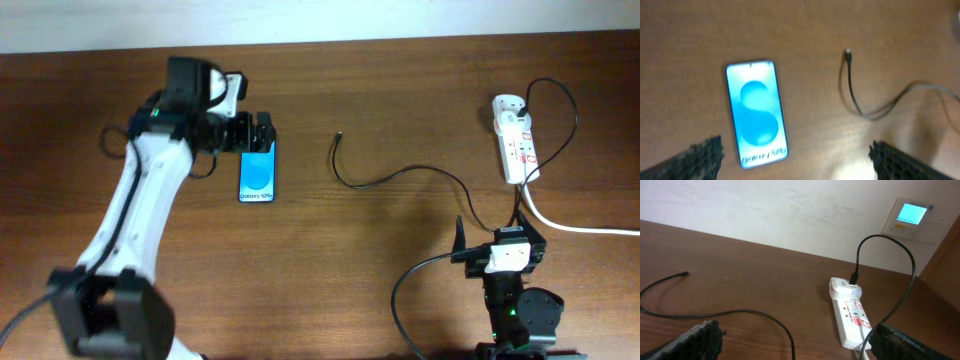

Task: Plug charger to phone and switch on socket
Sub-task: 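Reach the left gripper down and grasp the blue phone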

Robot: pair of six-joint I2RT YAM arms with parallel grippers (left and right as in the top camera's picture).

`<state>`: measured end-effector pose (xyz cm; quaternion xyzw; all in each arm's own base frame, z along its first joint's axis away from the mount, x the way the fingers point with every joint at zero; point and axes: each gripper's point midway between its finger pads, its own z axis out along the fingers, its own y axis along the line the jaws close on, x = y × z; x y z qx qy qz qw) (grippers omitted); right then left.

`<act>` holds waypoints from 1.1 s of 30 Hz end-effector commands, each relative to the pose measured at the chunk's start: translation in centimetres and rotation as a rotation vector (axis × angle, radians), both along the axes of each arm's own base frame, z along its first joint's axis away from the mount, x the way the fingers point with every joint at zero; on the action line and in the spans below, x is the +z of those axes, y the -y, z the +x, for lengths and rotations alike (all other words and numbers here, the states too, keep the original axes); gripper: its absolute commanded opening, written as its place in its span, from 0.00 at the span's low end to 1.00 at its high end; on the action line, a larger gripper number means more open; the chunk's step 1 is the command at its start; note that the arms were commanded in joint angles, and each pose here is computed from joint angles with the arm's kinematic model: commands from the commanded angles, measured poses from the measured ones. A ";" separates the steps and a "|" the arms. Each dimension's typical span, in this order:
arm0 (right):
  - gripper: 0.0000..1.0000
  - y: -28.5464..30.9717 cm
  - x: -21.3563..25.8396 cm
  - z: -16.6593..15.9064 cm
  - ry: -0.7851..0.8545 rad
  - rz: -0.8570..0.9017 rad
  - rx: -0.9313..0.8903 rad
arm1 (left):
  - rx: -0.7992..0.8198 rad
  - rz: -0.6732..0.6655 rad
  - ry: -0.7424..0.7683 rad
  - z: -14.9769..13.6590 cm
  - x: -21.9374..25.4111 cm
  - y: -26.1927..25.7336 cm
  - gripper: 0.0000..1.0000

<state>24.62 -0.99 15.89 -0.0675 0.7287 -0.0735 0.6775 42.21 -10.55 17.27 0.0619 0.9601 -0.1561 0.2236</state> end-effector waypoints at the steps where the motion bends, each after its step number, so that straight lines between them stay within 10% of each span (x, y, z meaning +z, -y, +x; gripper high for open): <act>1: 0.98 -0.4 -0.2 0.0 -0.002 0.005 0.021 | 0.065 0.158 -0.020 2.8 1.8 0.0 0.99; 16: 0.98 -0.4 -0.2 0.0 -0.003 0.005 0.021 | 0.121 0.273 -0.404 3.3 -14.8 0.2 0.99; 28: 0.98 -0.4 -0.2 0.0 -0.003 0.005 0.021 | 0.152 0.318 -0.471 1.5 -19.3 -0.7 0.99; 33: 0.98 -0.4 -0.2 0.0 -0.002 0.005 0.021 | 0.150 0.314 -0.481 1.2 -19.7 -0.7 0.84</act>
